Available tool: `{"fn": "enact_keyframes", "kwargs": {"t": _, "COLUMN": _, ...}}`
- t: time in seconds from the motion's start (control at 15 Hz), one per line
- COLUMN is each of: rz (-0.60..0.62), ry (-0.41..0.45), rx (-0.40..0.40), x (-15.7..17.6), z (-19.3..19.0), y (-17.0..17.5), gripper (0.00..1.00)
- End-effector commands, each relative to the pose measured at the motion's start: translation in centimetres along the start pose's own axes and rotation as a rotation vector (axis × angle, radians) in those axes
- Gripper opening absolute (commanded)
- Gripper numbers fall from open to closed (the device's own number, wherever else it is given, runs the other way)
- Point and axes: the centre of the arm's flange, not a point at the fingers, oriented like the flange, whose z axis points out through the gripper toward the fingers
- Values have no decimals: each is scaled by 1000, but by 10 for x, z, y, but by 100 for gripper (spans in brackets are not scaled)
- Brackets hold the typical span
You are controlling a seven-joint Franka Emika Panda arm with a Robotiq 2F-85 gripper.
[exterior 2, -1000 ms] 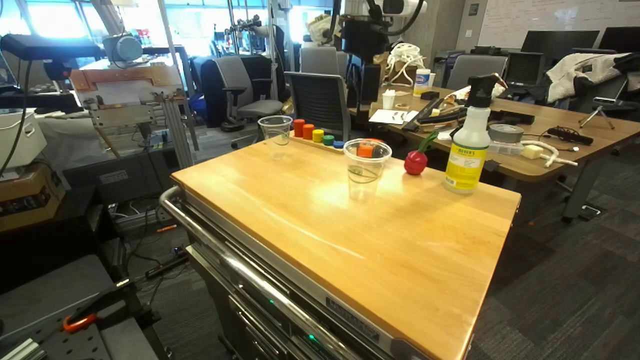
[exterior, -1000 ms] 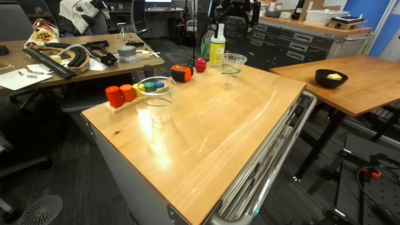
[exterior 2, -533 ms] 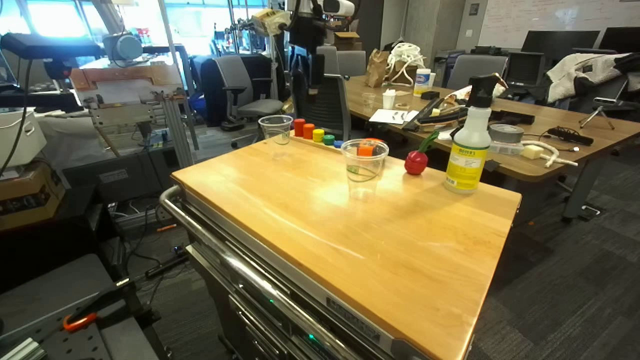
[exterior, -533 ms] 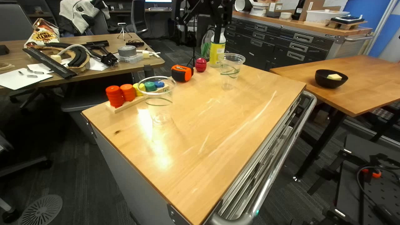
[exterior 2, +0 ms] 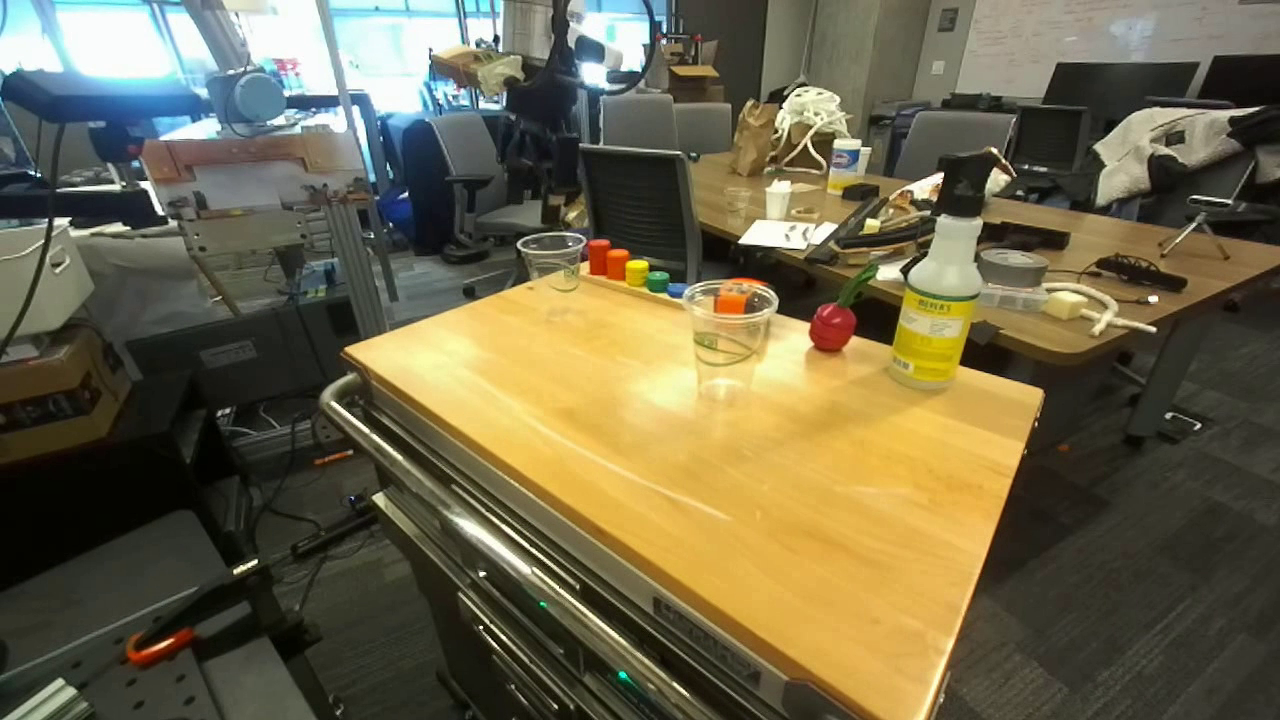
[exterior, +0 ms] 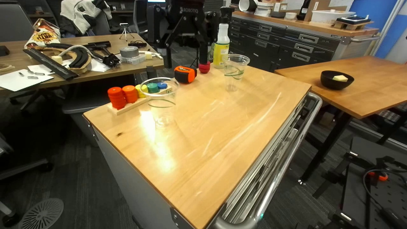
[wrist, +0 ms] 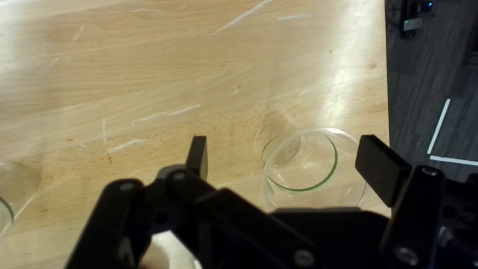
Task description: Stack up the cups
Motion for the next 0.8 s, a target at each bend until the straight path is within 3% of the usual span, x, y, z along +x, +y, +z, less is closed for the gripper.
{"fn": "enact_keyframes", "kwargs": {"t": 0.0, "rz": -56, "ry": 5, "rx": -20, "x": 7, "z": 14, "y": -13, "gripper": 100}}
{"fn": "enact_keyframes", "kwargs": {"t": 0.6, "rz": 3, "ry": 57, "rx": -24, "x": 44, "z": 49, "y": -8, "gripper": 100}}
{"fn": "enact_keyframes", "kwargs": {"t": 0.73, "rz": 13, "ry": 53, "rx": -21, "x": 49, "z": 54, "y": -6, "gripper": 74}}
